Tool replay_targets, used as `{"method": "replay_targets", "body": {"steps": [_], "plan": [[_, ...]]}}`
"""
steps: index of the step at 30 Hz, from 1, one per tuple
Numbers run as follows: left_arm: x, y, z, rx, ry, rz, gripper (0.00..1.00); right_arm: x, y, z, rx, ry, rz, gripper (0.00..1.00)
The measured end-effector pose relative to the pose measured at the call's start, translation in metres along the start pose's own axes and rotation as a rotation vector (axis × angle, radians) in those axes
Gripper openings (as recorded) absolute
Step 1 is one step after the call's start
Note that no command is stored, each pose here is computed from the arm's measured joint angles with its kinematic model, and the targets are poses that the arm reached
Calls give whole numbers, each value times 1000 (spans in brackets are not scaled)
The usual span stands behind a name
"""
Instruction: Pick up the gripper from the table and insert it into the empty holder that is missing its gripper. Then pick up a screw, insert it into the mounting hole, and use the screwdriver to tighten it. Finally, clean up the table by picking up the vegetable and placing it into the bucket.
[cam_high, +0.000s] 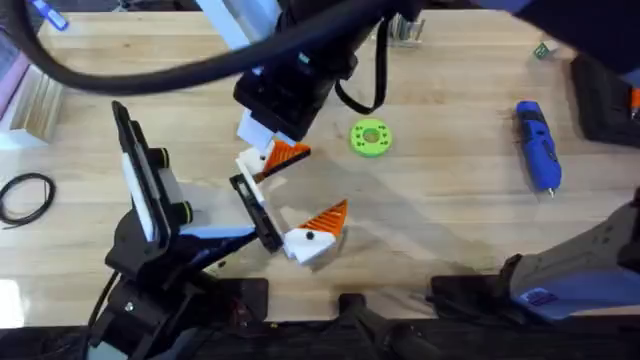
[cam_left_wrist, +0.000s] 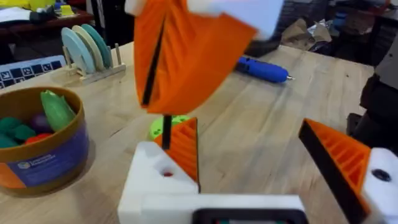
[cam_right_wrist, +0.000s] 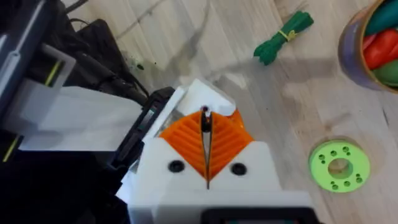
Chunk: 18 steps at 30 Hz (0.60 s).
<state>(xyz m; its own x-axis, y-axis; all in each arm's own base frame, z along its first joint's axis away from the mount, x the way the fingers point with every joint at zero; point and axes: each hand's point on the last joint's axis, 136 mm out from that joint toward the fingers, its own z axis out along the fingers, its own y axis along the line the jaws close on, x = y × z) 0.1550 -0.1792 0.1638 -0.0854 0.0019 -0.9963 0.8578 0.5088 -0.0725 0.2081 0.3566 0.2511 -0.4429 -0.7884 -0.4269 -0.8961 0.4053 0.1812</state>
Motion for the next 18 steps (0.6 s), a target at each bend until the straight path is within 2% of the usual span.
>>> {"method": "replay_targets", "body": {"steps": [8,18], "plan": [[0,0,0,0,1,-1,987,8,-4,22,-12,76,20,6],[0,0,0,0,1,-4,985,9,-2,24,-18,81,17,6]]}}
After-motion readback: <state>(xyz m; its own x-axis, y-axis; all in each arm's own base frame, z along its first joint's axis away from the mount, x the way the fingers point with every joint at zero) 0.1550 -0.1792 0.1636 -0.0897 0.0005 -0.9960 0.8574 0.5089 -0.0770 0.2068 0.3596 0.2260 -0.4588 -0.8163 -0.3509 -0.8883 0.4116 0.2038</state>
